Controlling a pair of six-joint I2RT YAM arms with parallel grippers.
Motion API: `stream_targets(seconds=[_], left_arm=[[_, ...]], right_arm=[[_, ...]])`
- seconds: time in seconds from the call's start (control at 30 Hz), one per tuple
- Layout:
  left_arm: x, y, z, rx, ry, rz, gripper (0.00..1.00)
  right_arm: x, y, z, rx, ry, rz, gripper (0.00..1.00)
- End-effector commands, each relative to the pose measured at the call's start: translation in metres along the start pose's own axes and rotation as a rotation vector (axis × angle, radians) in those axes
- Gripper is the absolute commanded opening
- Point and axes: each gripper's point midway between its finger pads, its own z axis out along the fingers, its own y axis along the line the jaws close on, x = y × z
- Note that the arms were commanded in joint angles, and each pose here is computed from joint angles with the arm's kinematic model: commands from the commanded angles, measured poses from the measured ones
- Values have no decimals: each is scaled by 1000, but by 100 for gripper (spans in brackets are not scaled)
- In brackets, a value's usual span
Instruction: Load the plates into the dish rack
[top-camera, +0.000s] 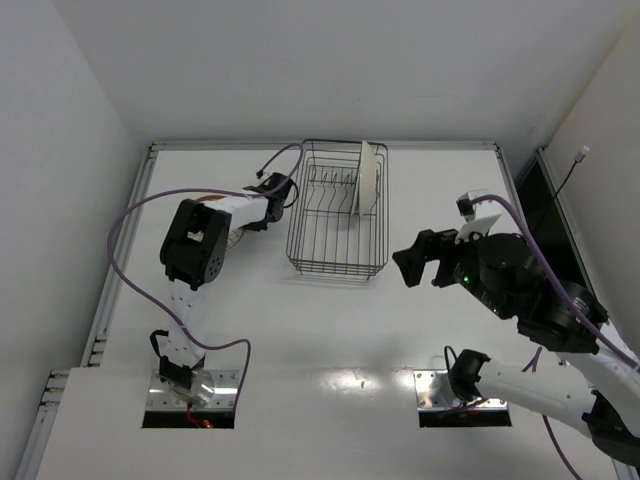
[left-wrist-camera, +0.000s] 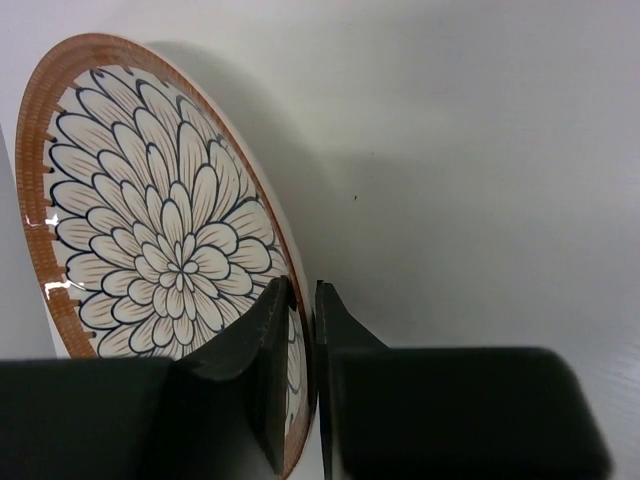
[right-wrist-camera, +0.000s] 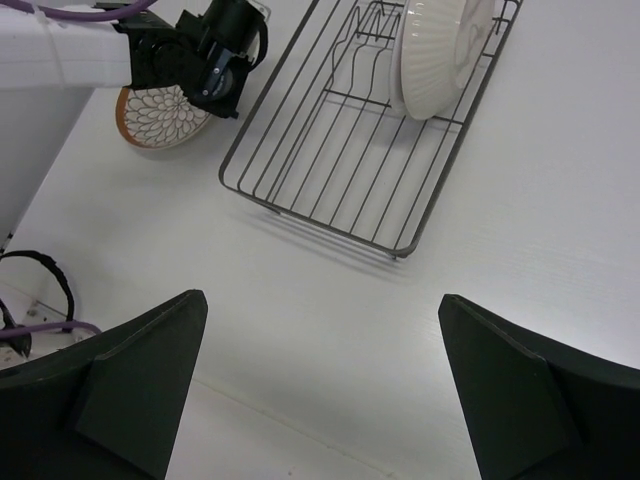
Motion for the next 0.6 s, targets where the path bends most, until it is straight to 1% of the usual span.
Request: stream_targets(seconds=[0.0,0.03,0.07,0.1,0.13,0.17,0.2,0.27,0.3,0.33,0.37,0.4,0.43,0.53,0.57], left_arm=[[43,-32,12,127,136,9,0],[33,-32,5,126,108,1,0],[31,-33,-2,132,99,8,0],[23,-27,-6,119,82,-2,0],[12,-28,-16,129,52,-11,0],[-4,-21,-33,143,3,-39,0],[-14,-14,-43,149,-24,-60,0],[-33,-10,-66,223,-79,-107,0],[-50,3,-89,255,-141,-153,0],[-61,6,-102,295,-184,-183,0],[-63,12,-110,301,-210,-201,0],[-71,19,-121,317,-247,-225,0],[-85,34,-141,329,-309,-268,0],[-96,55,-159,305,-372,-329,0],[-108,66,-176,325,-428,-367,0]], right_arm=[[-8,-2,-10,5,-17,35,99],[-2,-5,-11,11,-6,29,99],[-1,-6,-11,14,1,35,99],[5,-9,-10,32,14,26,99],[9,-11,-11,37,23,32,99],[16,-18,-13,57,39,21,99],[20,-23,-14,78,43,25,99],[28,-36,-22,110,47,26,99],[34,-41,-23,126,56,29,99],[35,-45,-27,135,53,28,99],[43,-53,-31,162,68,26,99],[42,-59,-37,174,52,46,99],[43,-65,-41,195,48,41,99],[50,-76,-52,222,55,52,99],[52,-84,-56,247,43,60,99]])
